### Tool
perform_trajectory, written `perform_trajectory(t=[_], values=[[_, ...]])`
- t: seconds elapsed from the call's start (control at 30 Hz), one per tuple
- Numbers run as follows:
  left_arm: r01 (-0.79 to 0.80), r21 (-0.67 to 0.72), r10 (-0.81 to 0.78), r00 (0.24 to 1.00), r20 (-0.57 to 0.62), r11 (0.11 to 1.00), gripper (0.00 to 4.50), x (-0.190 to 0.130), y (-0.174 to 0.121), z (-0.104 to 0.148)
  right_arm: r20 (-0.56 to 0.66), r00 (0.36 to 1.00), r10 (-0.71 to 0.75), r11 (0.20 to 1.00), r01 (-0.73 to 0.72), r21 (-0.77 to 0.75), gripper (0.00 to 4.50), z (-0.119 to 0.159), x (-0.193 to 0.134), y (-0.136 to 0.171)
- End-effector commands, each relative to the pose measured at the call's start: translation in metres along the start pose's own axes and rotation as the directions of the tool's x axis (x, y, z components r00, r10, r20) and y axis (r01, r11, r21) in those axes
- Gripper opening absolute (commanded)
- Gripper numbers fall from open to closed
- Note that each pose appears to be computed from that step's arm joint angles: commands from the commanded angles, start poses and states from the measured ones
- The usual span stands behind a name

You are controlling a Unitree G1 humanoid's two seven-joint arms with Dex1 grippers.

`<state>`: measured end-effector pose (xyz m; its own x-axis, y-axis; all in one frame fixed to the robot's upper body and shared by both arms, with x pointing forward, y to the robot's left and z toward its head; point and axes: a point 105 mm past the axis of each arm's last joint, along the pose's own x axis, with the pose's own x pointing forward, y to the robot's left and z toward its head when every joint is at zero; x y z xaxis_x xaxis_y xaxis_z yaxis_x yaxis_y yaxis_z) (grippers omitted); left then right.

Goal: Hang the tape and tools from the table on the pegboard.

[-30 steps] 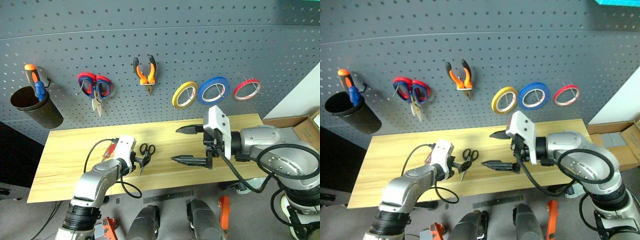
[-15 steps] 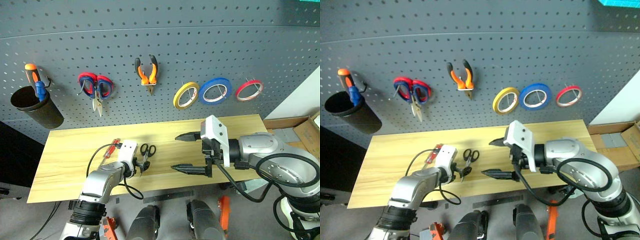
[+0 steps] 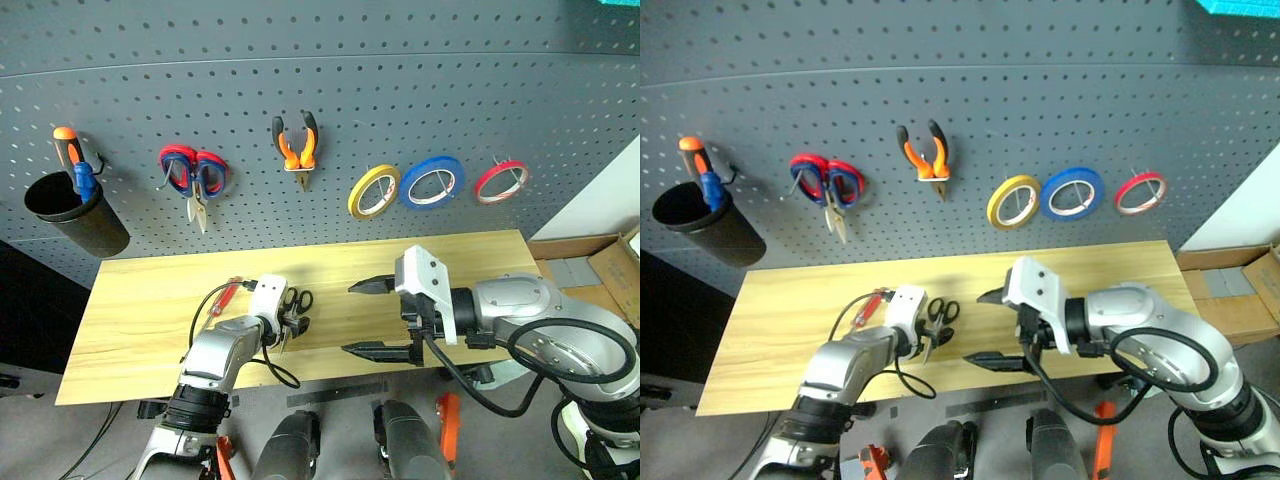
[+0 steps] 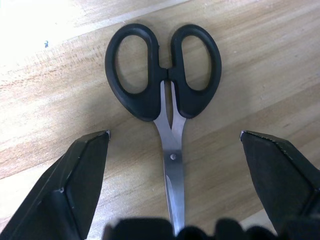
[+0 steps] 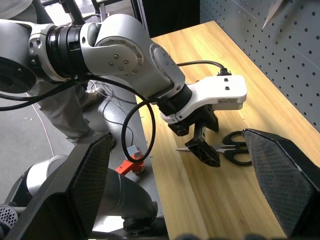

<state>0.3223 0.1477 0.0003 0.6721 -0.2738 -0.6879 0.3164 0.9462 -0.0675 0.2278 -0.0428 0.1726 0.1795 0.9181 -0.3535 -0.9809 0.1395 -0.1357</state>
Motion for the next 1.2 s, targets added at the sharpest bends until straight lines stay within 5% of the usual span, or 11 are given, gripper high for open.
perform_trajectory(t=[0.03, 0.43, 0.8, 1.0, 1.2], values=[[-0.014, -0.033, 0.013, 0.999, -0.04, 0.999, 4.12, 0.002, 0.005, -0.013, 0.021, 1.0, 0.015, 0.998, -0.014, -0.057, 4.5, 0.008, -0.001, 0.006], [-0.023, -0.066, 0.021, 0.999, -0.03, 0.998, 0.02, -0.002, 0.018, -0.023, -0.001, 1.0, -0.007, 0.998, 0.007, -0.07, 4.5, 0.005, -0.002, 0.002], [-0.029, -0.005, 0.03, 0.985, 0.168, 1.0, 0.02, -0.018, 0.024, -0.002, -0.007, 0.999, -0.035, 0.997, 0.034, -0.075, 4.5, 0.005, -0.005, -0.003], [-0.044, -0.003, 0.042, 0.904, 0.426, 0.999, 0.02, -0.058, 0.032, 0.028, 0.02, 0.998, -0.065, 0.994, 0.066, -0.088, 4.5, 0.012, -0.008, -0.011], [-0.099, 0.023, 0.072, 0.845, 0.529, 0.995, 0.02, -0.086, 0.038, 0.039, 0.042, 0.995, -0.091, 0.991, 0.094, -0.095, 4.5, 0.018, -0.012, -0.021]])
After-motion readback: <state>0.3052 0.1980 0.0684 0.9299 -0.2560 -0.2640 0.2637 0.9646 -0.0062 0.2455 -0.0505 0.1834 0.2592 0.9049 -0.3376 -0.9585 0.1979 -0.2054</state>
